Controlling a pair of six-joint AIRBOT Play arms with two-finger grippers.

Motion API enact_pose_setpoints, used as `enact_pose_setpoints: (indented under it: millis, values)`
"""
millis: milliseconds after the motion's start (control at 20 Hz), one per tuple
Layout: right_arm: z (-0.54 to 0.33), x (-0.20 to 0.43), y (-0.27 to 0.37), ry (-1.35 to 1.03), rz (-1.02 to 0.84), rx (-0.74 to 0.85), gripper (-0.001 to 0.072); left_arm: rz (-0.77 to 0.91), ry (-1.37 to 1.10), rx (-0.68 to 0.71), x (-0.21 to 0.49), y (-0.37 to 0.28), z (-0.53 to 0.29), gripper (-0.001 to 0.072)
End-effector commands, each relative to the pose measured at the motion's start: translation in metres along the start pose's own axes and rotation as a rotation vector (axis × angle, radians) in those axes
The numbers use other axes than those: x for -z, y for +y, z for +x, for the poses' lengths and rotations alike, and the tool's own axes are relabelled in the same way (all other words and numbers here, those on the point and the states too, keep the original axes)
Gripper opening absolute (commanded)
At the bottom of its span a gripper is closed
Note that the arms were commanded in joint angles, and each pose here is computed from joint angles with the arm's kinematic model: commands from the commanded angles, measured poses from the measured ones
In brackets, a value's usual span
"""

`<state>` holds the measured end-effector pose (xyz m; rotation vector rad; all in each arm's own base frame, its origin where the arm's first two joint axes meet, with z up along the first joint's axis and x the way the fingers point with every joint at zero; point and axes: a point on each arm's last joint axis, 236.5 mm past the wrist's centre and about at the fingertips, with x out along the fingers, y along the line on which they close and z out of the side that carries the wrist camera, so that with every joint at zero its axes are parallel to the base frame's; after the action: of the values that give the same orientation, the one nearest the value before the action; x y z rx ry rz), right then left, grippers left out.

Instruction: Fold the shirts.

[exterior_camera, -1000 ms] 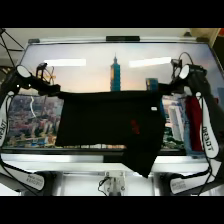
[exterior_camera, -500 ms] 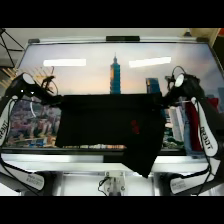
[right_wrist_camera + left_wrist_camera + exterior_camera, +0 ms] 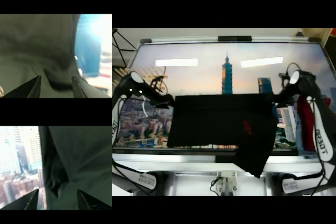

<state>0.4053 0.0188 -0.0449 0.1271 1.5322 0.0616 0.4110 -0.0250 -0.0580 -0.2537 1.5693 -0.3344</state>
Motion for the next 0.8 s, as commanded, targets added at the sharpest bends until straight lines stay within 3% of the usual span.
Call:
enact_pose_setpoints:
  millis: [0,100,400,750]
  values:
    - [-0.056,0.035,-0.032,0.056,-0.011,0.076,0.0507,-0.053,0.037,0.013,0.023,0.002,-0.056,0.0584]
    - [-0.077,0.066,-0.056,0.093,0.051,0.071,0.0508,-0.080,0.014,0.023,0.048,0.006,-0.072,0.0541]
    - [-0.092,0.116,-0.093,0.012,0.204,0.025,0.0507,-0.212,0.052,0.106,0.183,-0.005,0.013,0.0552]
    - [-0.094,0.114,-0.081,-0.007,0.208,-0.033,0.0507,-0.231,0.070,0.112,0.222,-0.003,0.055,0.0551]
